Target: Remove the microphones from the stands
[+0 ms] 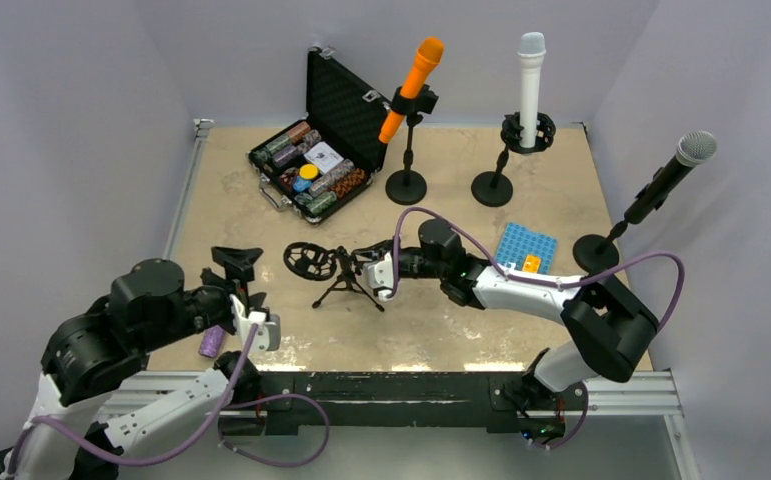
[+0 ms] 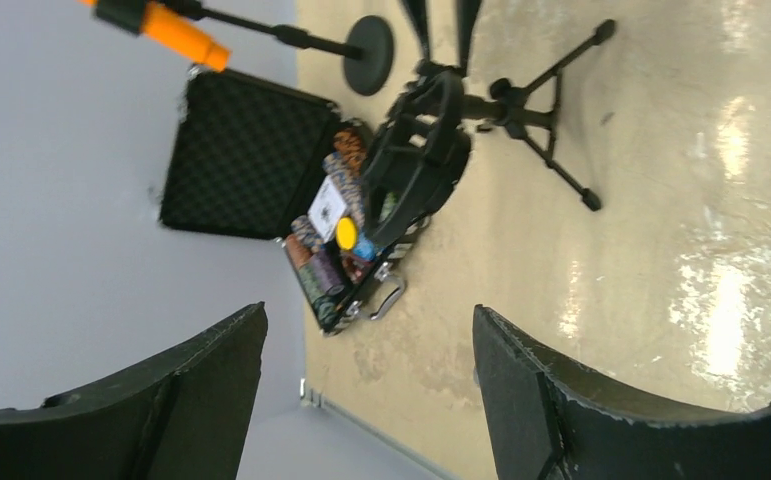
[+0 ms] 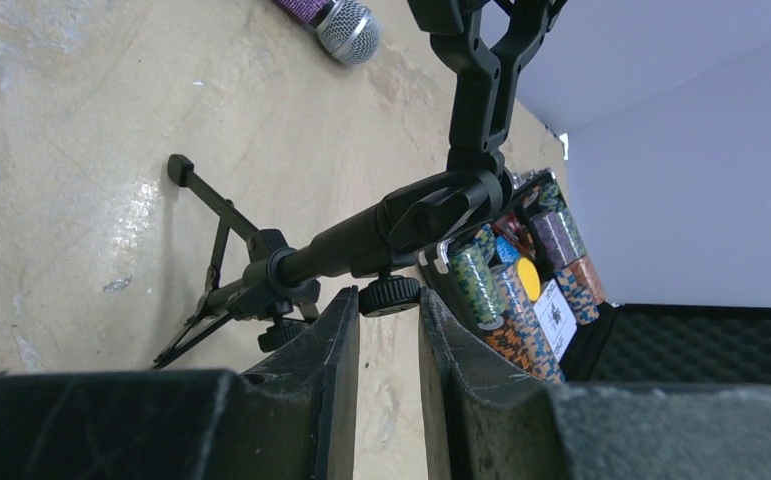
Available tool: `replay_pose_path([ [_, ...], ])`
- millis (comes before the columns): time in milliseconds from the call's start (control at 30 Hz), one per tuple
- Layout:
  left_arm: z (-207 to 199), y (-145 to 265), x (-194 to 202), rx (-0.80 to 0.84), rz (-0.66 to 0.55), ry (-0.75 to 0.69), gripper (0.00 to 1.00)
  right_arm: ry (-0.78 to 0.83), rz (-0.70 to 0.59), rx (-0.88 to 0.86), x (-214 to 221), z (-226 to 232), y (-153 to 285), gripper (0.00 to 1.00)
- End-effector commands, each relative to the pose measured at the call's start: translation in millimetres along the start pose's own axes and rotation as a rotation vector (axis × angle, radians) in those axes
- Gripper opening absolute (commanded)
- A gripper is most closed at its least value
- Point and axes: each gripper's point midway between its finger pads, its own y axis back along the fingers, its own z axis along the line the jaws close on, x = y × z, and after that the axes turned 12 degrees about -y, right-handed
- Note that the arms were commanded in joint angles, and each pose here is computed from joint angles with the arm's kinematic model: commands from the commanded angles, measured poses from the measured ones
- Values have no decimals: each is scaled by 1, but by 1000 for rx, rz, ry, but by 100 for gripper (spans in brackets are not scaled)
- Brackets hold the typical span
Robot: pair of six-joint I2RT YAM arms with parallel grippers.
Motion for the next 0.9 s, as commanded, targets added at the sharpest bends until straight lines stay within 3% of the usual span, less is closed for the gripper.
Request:
replay_pose_path([
  [0,-8,-28,-19,75,-108,-32,77,74,-4,48,-6,-12,3,0],
  [233,-8,-77,-14,62,-107,-82,71,175,-16,28,-5,2,7,0],
  [367,-14,-98,-12,78,-105,-94,64,199,-12,36,-5,1,9,0],
  [467,-16,-110,-10,94,-104,-96,53,228,-16,31,-4,3,9,0],
  [633,-17,-120,-10,106,-101,-93,23,312,-21,23,-4,8,9,1],
  [767,-21,-119,-12,118,-117,-74,0,317,5,13,1,12,10,23],
  [867,-26,-118,-13,130,-122,-60,0,306,20,0,5,17,12,30],
])
